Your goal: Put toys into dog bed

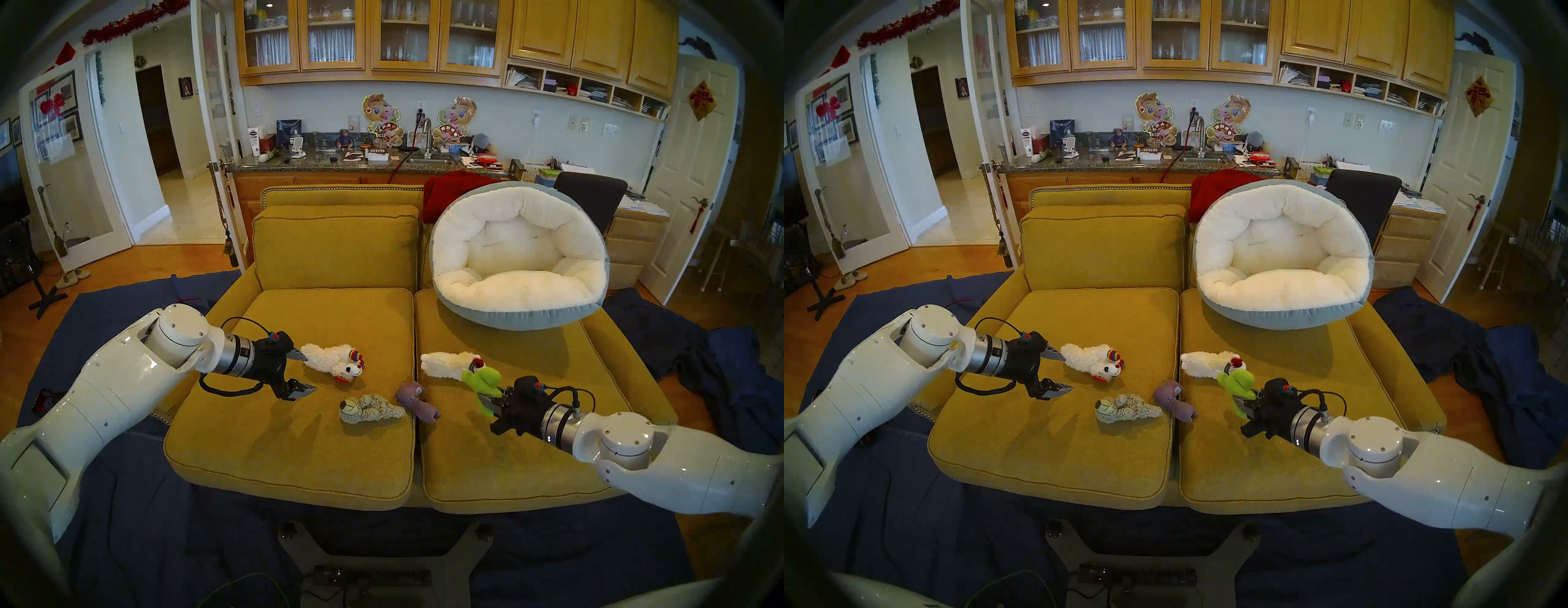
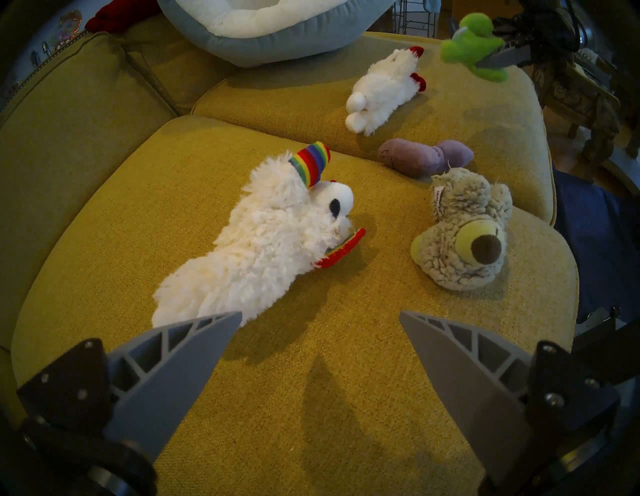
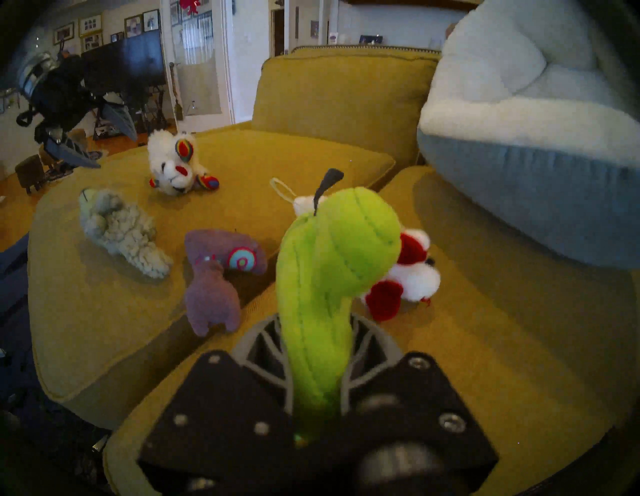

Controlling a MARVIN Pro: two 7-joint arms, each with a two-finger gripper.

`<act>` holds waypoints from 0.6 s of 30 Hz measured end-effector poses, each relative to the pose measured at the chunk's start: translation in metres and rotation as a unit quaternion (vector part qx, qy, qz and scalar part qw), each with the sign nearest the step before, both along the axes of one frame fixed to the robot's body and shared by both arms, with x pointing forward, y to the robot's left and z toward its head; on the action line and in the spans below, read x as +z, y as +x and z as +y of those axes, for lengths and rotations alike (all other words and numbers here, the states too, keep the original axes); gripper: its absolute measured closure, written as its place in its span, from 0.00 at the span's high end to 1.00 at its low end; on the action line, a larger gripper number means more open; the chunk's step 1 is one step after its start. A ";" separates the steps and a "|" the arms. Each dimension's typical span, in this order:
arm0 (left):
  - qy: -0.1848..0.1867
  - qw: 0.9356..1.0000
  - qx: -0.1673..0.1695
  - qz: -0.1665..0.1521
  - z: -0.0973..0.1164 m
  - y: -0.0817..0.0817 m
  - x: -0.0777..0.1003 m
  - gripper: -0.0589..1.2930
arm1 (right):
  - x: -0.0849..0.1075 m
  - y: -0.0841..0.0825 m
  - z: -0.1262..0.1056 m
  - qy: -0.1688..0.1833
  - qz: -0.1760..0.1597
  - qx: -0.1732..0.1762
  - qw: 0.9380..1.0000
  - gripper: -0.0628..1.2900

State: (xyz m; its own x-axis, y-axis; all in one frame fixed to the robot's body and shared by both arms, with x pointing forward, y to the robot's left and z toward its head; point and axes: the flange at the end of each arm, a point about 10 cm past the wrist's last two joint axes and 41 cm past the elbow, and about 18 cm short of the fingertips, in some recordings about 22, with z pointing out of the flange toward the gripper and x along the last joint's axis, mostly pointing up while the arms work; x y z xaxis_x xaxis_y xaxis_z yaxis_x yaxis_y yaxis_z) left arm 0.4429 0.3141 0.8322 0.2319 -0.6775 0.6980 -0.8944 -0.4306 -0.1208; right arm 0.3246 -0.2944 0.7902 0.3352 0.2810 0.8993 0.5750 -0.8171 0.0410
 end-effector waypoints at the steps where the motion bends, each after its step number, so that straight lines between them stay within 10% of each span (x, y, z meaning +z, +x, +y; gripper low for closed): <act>1: 0.000 1.000 0.000 0.000 0.000 0.000 0.000 0.96 | 0.004 0.002 -0.001 0.001 -0.003 -0.002 1.000 0.13; 18: 0.000 1.000 0.000 0.000 0.000 0.000 0.000 0.96 | 0.064 0.064 -0.012 0.003 -0.052 -0.050 0.997 0.12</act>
State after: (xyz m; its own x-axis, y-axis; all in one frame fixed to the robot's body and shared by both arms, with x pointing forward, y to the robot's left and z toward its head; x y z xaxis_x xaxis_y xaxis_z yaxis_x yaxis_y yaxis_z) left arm 0.4427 0.3142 0.8318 0.2324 -0.6777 0.6976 -0.8941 -0.4312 -0.1211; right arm 0.3885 -0.3067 0.8540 0.2660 0.2462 0.9320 0.4839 -0.8703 0.0918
